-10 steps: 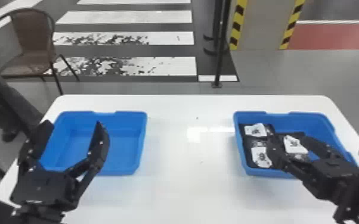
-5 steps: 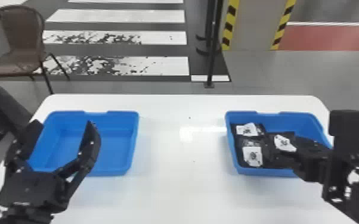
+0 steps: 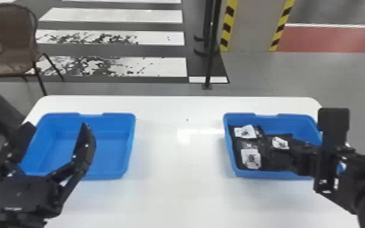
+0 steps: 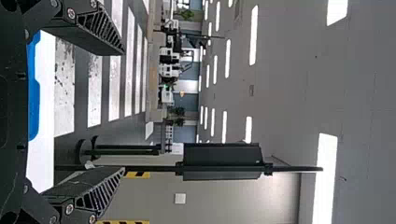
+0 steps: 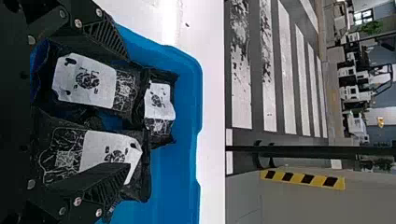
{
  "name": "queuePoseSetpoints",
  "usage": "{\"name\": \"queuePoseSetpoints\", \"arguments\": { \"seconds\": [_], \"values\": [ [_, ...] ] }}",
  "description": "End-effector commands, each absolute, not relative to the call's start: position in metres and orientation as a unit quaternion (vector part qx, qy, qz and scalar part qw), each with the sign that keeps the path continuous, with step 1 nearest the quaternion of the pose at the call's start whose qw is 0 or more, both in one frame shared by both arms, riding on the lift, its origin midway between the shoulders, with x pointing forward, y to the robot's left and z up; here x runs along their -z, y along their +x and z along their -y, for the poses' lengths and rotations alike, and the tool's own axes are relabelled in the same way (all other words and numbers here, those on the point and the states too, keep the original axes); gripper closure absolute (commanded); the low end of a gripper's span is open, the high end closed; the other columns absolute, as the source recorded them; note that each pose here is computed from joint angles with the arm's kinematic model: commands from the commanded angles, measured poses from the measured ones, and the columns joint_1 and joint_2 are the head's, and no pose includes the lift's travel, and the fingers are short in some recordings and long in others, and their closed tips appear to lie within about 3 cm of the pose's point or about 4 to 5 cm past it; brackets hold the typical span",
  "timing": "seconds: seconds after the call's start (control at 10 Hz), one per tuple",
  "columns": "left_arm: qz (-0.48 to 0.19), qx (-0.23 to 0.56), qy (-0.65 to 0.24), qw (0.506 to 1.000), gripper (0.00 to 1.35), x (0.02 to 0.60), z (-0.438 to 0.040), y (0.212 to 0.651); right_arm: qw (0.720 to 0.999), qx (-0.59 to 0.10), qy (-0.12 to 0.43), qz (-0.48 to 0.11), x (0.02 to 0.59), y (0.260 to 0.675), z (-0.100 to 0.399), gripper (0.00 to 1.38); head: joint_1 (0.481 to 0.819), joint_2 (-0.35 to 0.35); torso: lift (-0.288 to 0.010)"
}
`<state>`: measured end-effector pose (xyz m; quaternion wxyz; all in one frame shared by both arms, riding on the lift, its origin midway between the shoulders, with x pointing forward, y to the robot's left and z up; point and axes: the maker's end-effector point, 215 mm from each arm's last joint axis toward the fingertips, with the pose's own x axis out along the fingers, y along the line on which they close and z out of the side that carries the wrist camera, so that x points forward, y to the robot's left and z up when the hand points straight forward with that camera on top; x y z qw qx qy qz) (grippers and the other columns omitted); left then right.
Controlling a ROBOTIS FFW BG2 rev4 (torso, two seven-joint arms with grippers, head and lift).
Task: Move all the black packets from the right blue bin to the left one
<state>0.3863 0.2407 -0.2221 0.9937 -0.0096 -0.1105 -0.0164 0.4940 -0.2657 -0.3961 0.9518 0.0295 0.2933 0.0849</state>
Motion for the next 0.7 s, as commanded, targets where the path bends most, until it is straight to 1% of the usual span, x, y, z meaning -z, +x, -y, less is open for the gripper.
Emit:
{"name": "queuePoseSetpoints", "arguments": {
  "seconds": [0.0,0.1,0.2,0.3,0.4,0.6],
  "values": [
    [0.110,0.016,-0.010,0.994,0.16,0.222,-0.241,0.386,0.948,-0.093,0.042,-0.300,0.407,0.503,0.265,0.24,0.695,-0.032,-0.140],
    [0.110,0.016,-0.010,0.994,0.16,0.222,-0.241,0.386,0.948,-0.101,0.043,-0.300,0.408,0.505,0.257,0.24,0.695,-0.031,-0.140],
    [0.110,0.017,-0.010,0.994,0.16,0.222,-0.240,0.386,0.948,-0.107,0.041,-0.295,0.403,0.507,0.250,0.28,0.695,-0.026,-0.140],
    [0.110,0.016,-0.010,0.994,0.16,0.222,-0.241,0.386,0.948,-0.112,0.039,-0.294,0.402,0.508,0.245,0.41,0.695,-0.018,-0.140],
    [0.110,0.016,-0.010,0.994,0.16,0.222,-0.241,0.386,0.950,-0.118,0.039,-0.288,0.396,0.509,0.238,0.49,0.695,-0.013,-0.140],
    [0.109,0.016,-0.010,0.994,0.16,0.223,-0.241,0.386,0.948,-0.121,0.044,-0.293,0.401,0.513,0.234,0.50,0.695,0.003,-0.140]
  ]
}}
